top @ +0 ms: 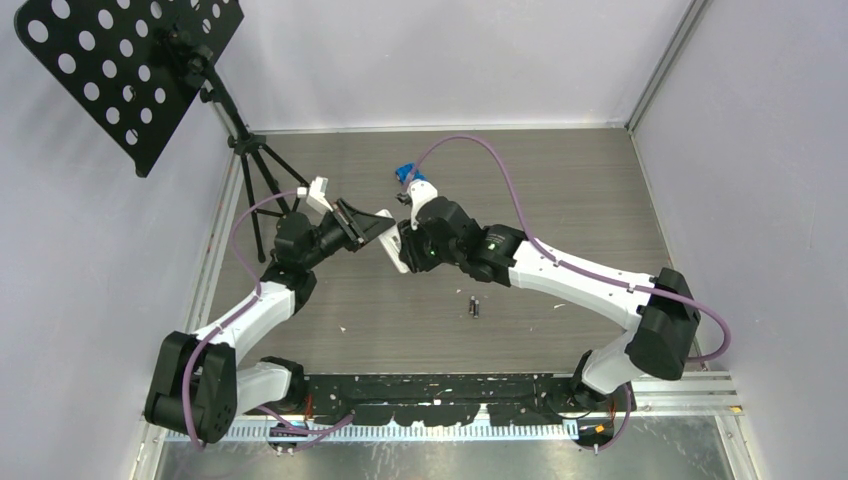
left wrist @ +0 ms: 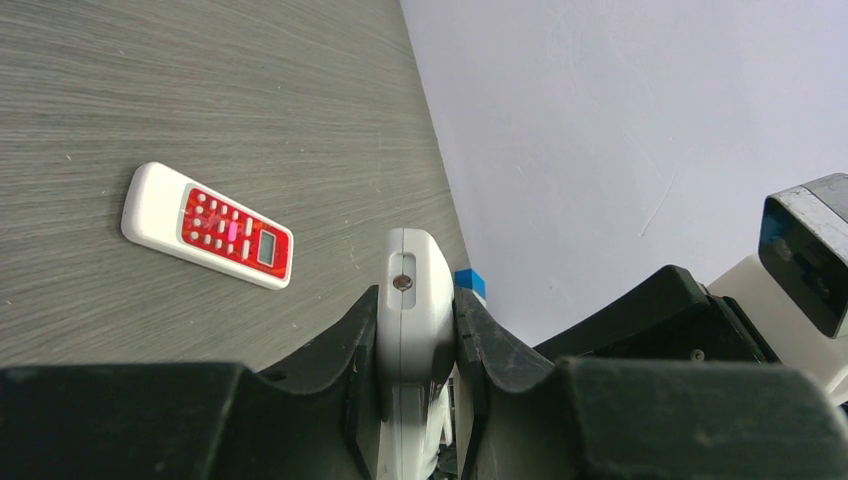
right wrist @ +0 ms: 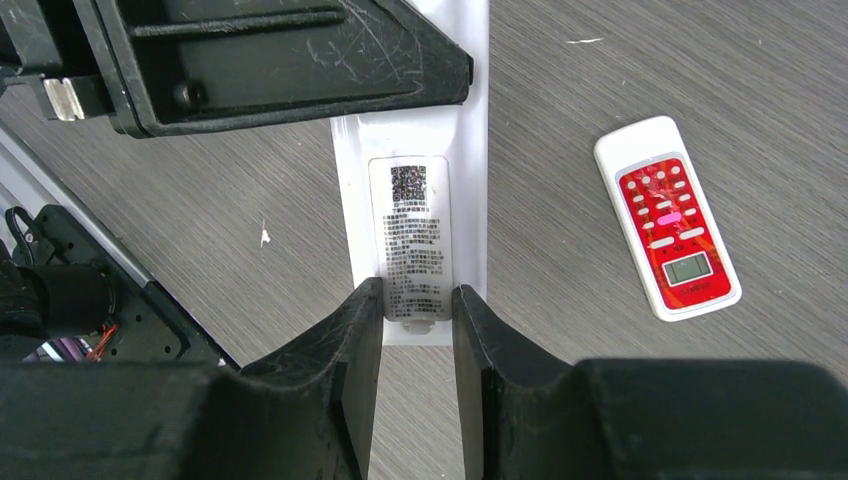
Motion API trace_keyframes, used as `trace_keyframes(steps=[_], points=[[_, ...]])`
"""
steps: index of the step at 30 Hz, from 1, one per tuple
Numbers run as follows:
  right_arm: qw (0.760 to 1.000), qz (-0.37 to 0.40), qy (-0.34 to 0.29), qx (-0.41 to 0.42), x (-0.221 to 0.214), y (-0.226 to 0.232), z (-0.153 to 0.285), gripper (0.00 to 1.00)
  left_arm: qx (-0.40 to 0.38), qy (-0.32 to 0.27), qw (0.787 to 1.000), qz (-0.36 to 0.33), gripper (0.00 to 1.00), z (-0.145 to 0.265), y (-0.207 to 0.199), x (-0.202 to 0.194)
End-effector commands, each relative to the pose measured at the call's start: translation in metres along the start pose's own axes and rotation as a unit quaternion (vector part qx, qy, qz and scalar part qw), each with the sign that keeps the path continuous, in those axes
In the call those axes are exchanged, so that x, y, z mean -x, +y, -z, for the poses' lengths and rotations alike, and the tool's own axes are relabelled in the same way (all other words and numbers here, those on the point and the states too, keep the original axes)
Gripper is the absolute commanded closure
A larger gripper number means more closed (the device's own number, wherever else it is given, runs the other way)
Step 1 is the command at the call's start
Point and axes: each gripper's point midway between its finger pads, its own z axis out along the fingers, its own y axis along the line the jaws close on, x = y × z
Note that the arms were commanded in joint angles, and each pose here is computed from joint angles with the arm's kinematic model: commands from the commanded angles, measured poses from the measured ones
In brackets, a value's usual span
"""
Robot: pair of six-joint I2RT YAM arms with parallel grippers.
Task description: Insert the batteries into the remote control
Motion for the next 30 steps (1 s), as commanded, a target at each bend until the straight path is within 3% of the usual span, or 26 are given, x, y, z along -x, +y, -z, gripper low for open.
trace_keyframes(steps=[1, 9, 18, 24, 30], points=[[1.0, -0.008, 0.006, -0.005, 0.012, 0.005, 0.001, 0.63, -0.053, 0.011, 0.999, 0.006, 1.0, 0.004, -0.032, 0.001], [0.999, -0.011, 0.036, 0.008, 0.007, 0.012, 0.004, 0.59, -0.049, 0.024, 0.997, 0.052, 1.0, 0.004, -0.036, -0.001], [1.0, -0.021, 0.023, -0.001, 0.016, 0.011, 0.011, 0.48, -0.021, 0.028, 0.998, 0.056, 1.0, 0.004, -0.025, -0.005], [0.999, -0.04, -0.011, 0.02, 0.031, 0.016, 0.027, 0.32, -0.008, 0.026, 0.998, 0.054, 1.0, 0.005, -0.022, -0.004], [0.989, -0.106, -0.088, 0.051, 0.054, 0.017, 0.06, 0.26, -0.013, 0.027, 0.998, 0.056, 1.0, 0.006, -0.027, -0.003]])
